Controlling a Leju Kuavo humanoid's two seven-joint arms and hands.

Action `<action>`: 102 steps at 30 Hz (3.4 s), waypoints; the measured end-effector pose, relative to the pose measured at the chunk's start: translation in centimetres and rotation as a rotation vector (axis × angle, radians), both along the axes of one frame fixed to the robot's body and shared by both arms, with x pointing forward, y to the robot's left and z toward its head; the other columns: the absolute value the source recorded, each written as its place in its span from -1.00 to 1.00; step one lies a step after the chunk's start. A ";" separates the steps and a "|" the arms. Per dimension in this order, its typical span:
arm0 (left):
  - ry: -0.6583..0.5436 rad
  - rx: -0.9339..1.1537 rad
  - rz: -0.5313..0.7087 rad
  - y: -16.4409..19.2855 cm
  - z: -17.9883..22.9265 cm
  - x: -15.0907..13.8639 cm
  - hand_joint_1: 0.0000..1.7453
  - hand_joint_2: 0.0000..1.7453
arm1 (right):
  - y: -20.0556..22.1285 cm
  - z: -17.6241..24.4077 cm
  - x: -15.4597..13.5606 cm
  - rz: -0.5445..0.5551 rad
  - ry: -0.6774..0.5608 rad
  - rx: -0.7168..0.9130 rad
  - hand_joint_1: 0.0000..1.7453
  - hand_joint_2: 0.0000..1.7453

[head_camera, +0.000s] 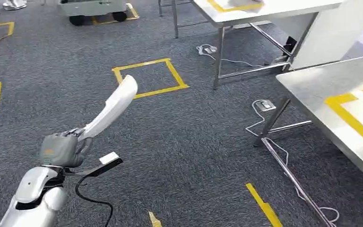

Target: Take the parts from the cabinet and place them on the table.

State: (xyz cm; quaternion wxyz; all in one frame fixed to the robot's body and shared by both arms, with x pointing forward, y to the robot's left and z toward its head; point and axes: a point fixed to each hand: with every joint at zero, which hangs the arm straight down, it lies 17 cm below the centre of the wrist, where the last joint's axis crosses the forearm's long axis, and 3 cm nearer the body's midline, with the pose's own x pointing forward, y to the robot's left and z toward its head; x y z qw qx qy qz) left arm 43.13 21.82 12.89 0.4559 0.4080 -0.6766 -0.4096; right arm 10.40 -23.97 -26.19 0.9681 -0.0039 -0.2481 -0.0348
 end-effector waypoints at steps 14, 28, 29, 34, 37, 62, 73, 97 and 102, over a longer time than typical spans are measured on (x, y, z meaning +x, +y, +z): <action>-0.050 -0.001 -0.185 -4.0 0.3 -1.9 1.00 1.00 | -0.1 0.3 0.6 0.015 -0.034 -0.003 -1.00 1.00; -0.070 -0.008 -0.197 -4.0 0.7 -2.2 1.00 1.00 | -0.8 0.4 1.3 0.025 -0.056 -0.047 -1.00 1.00; -0.075 -0.009 -0.195 -4.0 0.8 -2.2 1.00 1.00 | -0.8 0.4 1.5 0.025 -0.059 -0.050 -1.00 1.00; -0.101 -0.007 -0.206 -4.2 1.5 -2.2 1.00 1.00 | -0.6 0.5 1.6 0.040 -0.061 -0.051 -1.00 1.00; -0.146 -0.005 -0.228 -5.0 3.1 -1.9 1.00 1.00 | 0.0 0.6 1.7 0.048 -0.065 -0.042 -1.00 1.00; -0.227 -0.034 -0.326 -9.6 6.2 -2.6 1.00 1.00 | 0.3 0.7 2.4 0.089 -0.080 -0.043 -1.00 1.00; -0.247 -0.035 -0.355 -11.2 7.6 -2.2 1.00 1.00 | 1.3 0.4 1.4 0.195 -0.056 -0.050 -1.00 1.00; -0.112 0.093 -0.239 -12.4 4.7 1.8 1.00 1.00 | 3.2 0.4 0.6 0.313 -0.038 -0.007 -1.00 1.00; -0.092 0.109 -0.191 -11.9 4.4 2.6 1.00 1.00 | 4.2 0.5 0.5 0.325 -0.038 0.007 -1.00 1.00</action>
